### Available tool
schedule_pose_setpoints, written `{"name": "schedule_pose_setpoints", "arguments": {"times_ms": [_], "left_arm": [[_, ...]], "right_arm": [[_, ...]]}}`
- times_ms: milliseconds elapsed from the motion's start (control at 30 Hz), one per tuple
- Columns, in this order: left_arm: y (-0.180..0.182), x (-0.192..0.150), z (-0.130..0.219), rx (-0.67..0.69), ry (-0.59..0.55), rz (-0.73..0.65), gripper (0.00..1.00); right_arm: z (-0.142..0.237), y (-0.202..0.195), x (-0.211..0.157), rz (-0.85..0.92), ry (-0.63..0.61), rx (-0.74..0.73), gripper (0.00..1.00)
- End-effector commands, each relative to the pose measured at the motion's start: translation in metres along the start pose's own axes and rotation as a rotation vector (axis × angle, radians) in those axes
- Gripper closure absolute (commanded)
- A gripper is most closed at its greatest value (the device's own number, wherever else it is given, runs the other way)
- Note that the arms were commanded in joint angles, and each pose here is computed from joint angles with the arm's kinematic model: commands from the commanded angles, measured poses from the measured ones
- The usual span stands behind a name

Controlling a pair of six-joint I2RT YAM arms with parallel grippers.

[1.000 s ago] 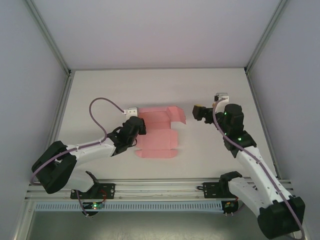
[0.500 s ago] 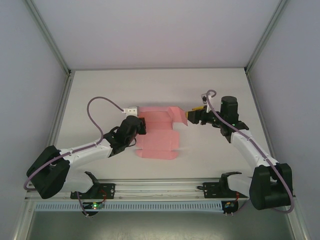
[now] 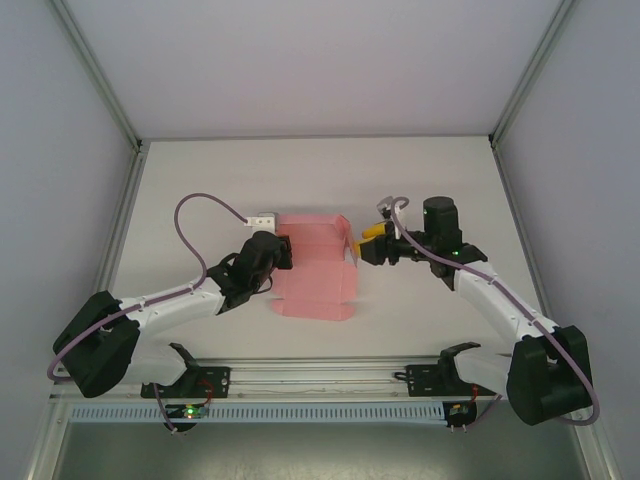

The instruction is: Assemble paper box

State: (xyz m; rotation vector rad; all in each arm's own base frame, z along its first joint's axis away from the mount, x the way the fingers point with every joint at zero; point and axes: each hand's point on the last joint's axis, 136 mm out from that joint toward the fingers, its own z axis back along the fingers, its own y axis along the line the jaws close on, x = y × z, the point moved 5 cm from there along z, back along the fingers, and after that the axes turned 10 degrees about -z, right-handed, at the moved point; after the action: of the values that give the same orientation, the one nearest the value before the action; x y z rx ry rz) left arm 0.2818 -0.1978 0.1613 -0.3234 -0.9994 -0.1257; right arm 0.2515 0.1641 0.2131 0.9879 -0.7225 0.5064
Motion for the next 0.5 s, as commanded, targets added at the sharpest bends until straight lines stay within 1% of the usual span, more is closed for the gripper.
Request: {"name": "schedule_pose_setpoints", "arguments": {"times_ms": [0,167,300,333,400,467], "left_arm": [[0.002,0.008,0.001,0.007,-0.021,0.003,1.0],[0.002,0.007,0.0,0.004,-0.014,0.006,1.0],[0.001,0.007,-0.002,0.001,-0.01,0.004,1.0],[0.001,0.007,-0.002,0.001,-0.008,0.006,1.0],[0.0,0.006,-0.003,-0.003,-0.002,0.005,1.0],[0.0,0.006,-0.004,-0.003,0.004,0.003,1.0]], "right_arm": [[-0.006,0.01,-0.001,0.059,0.025,0.039,0.44],[-0.017,0.013,0.001,0.089,0.04,0.027,0.43],[-0.026,0.013,0.005,0.092,0.036,0.023,0.44],[-0.028,0.014,0.007,0.091,0.032,0.016,0.44],[-0.032,0.011,0.012,0.089,0.015,-0.021,0.49],[-0.035,0.009,0.016,0.089,0.003,-0.067,0.51]]}}
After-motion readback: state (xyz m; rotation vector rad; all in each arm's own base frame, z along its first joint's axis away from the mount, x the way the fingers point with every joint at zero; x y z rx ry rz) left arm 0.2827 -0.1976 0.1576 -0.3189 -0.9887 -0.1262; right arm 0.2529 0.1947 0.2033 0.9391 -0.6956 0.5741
